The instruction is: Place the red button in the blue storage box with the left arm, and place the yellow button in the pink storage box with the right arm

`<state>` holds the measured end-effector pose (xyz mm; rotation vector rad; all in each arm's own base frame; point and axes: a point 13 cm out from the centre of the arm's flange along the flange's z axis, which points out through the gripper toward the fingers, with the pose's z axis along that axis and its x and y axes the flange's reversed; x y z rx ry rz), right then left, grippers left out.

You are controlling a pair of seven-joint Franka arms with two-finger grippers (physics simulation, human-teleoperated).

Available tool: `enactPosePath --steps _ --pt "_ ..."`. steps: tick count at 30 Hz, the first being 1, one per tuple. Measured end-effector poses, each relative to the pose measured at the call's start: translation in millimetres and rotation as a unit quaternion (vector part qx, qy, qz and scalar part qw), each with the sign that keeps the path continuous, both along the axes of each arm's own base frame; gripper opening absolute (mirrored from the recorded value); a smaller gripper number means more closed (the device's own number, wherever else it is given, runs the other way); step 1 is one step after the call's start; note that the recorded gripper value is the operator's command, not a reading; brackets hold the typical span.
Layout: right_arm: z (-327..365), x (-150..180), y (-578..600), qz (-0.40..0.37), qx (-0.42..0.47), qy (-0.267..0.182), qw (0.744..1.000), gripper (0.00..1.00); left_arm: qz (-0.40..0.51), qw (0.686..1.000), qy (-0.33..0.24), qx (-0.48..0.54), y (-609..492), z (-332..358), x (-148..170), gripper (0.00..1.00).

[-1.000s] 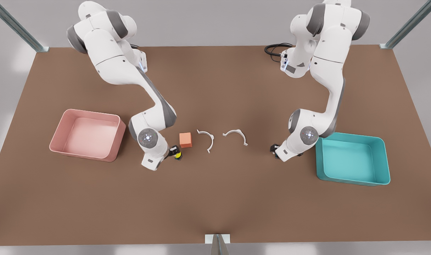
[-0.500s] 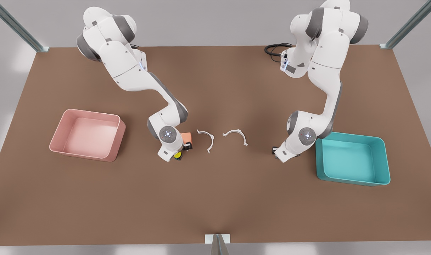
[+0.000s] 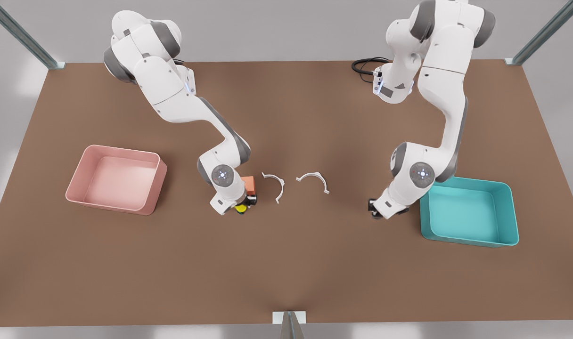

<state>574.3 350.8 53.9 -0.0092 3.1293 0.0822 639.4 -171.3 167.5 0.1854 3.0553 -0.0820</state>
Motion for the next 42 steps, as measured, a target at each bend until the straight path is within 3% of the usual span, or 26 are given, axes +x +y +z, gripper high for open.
enactPosePath --steps 5,11,12,13,16,20,23,25,29,36,37,38,39,42 --pt "3 6 1 -0.014 0.007 -0.007 1.000 0.36 0.057 0.998 0.007 0.002 114 58 12 0.39" --pt "29 26 -4 -0.030 0.020 -0.029 0.999 0.34 0.078 0.995 0.055 0.001 247 40 -12 0.41" --pt "44 39 -15 -0.039 0.024 -0.039 0.998 0.34 0.073 0.995 0.060 -0.001 260 35 -15 0.76" --pt "60 53 -32 -0.051 0.027 -0.049 0.997 0.34 0.066 0.996 0.064 -0.003 268 31 -17 1.00" --pt "104 74 -73 -0.068 0.026 -0.068 0.995 0.34 0.034 0.997 0.070 -0.016 268 24 -18 1.00" --pt "141 65 -172 -0.093 0.001 -0.067 0.993 0.34 -0.031 0.998 0.048 -0.012 222 52 7 1.00" --pt "150 45 -240 -0.105 -0.010 -0.054 0.993 0.34 -0.084 0.996 0.023 -0.017 115 105 29 1.00" --pt "155 35 -293 -0.120 -0.009 -0.047 0.992 0.34 -0.089 0.995 -0.029 -0.022 84 193 52 1.00" --pt "156 15 -384 -0.133 -0.010 -0.037 0.990 0.34 -0.070 0.995 -0.067 -0.006 102 329 10 1.00" --pt "126 -52 -452 -0.093 -0.019 0.007 0.995 0.36 -0.039 0.999 0.002 0.003 115 317 -16 1.00" --pt "119 -64 -455 -0.085 -0.019 0.017 0.996 0.40 -0.036 0.999 0.009 0.004 115 315 -18 1.00" --pt "115 -72 -457 -0.077 -0.019 0.023 0.997 0.72 -0.033 0.999 0.014 0.004 115 312 -20 1.00" --pt "112 -77 -458 -0.068 -0.021 0.027 0.997 0.85 -0.031 0.999 0.020 0.007 116 310 -21 1.00" --pt "112 -75 -458 -0.042 -0.022 0.027 0.998 0.95 -0.024 0.999 0.029 0.013 118 307 -25 1.00"
